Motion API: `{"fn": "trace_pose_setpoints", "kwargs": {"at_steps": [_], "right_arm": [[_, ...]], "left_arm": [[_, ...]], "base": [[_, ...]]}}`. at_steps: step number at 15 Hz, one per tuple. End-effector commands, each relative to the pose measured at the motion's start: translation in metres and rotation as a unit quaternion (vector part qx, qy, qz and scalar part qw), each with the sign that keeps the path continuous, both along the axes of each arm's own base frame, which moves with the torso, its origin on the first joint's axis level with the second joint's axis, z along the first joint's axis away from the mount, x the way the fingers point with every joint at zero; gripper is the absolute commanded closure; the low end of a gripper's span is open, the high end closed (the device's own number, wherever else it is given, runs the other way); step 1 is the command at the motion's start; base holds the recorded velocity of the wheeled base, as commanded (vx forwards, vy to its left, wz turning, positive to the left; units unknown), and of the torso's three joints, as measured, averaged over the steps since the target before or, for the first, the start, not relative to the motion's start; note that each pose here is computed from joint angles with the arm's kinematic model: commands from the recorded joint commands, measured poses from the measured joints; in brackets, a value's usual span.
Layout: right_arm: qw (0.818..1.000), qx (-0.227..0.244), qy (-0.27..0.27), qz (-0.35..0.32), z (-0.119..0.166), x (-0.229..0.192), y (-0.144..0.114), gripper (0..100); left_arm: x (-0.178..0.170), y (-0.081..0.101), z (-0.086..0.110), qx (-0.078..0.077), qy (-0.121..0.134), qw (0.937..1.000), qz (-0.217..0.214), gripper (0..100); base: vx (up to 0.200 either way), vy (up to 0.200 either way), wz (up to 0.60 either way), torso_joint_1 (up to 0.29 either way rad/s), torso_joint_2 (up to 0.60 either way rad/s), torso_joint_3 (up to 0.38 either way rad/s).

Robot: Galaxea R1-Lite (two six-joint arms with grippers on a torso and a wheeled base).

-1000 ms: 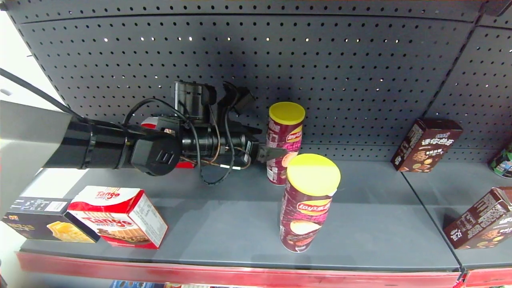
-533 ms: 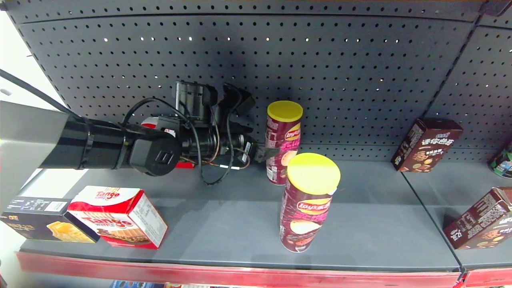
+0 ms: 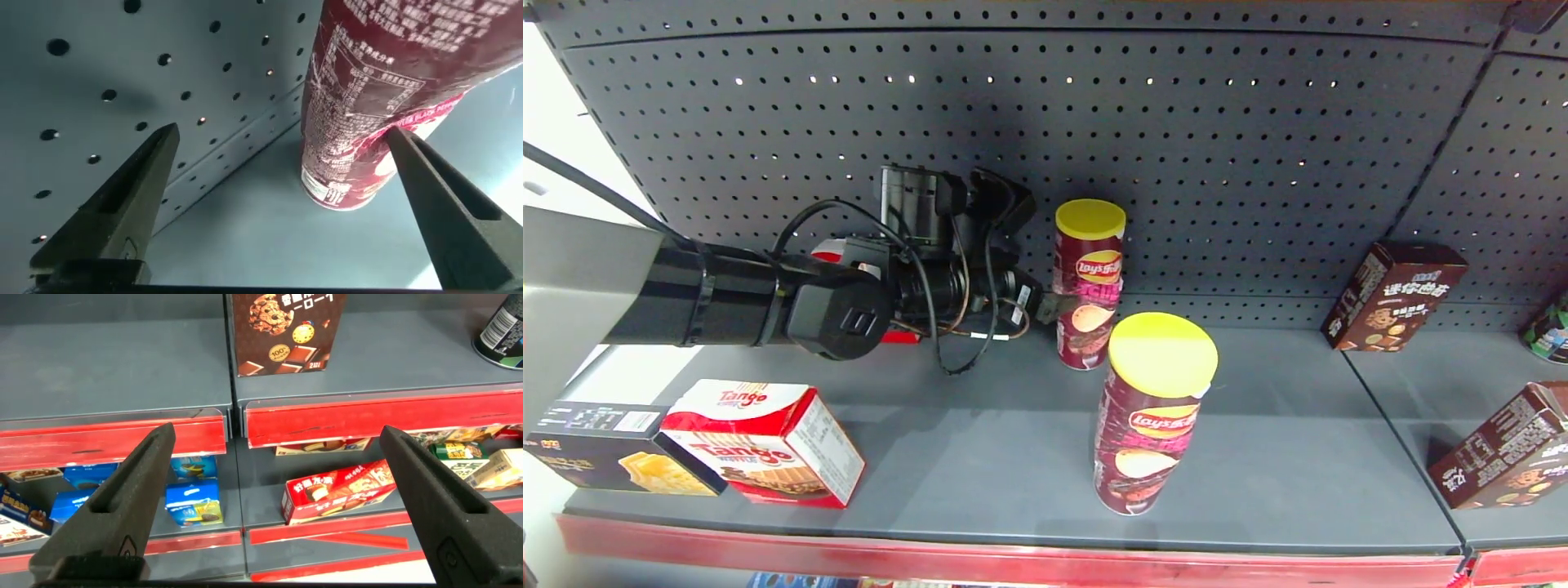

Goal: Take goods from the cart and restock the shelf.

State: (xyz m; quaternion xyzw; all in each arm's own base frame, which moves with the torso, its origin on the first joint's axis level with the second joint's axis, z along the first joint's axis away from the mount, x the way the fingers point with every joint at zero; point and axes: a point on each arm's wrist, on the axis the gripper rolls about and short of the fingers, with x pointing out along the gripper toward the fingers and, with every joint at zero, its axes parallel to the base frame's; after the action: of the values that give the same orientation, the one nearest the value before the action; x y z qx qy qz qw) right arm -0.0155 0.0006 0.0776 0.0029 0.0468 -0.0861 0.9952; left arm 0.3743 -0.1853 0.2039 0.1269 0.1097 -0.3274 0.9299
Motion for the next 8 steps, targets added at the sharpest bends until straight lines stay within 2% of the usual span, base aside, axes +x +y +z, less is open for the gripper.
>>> {"fn": "trace_pose_setpoints", "kwargs": {"at_steps": [1,2,6,8], "right_arm": [[1.0,0.0,0.001,0.0,0.0,0.0,0.0,0],[1.0,0.0,0.001,0.0,0.0,0.0,0.0,0],[1.0,0.001,0.0,0.0,0.0,0.0,0.0,0],[1.0,0.001,0.0,0.0,0.0,0.0,0.0,0]], "left_arm": [[-0.001,0.0,0.001,0.001,-0.001,1.0,0.0,0],[-0.002,0.002,-0.002,0.022,-0.009,0.9996,0.011,0],[-0.015,0.012,0.003,0.036,-0.016,0.9985,0.037,0],[-0.019,0.015,0.006,0.041,-0.032,0.996,0.072,0]], "base": [[0.0,0.0,0.0,0.0,0.0,0.0],[0.0,0.0,0.0,0.0,0.0,0.0],[0.0,0.0,0.0,0.0,0.0,0.0],[0.0,0.0,0.0,0.0,0.0,0.0]]}}
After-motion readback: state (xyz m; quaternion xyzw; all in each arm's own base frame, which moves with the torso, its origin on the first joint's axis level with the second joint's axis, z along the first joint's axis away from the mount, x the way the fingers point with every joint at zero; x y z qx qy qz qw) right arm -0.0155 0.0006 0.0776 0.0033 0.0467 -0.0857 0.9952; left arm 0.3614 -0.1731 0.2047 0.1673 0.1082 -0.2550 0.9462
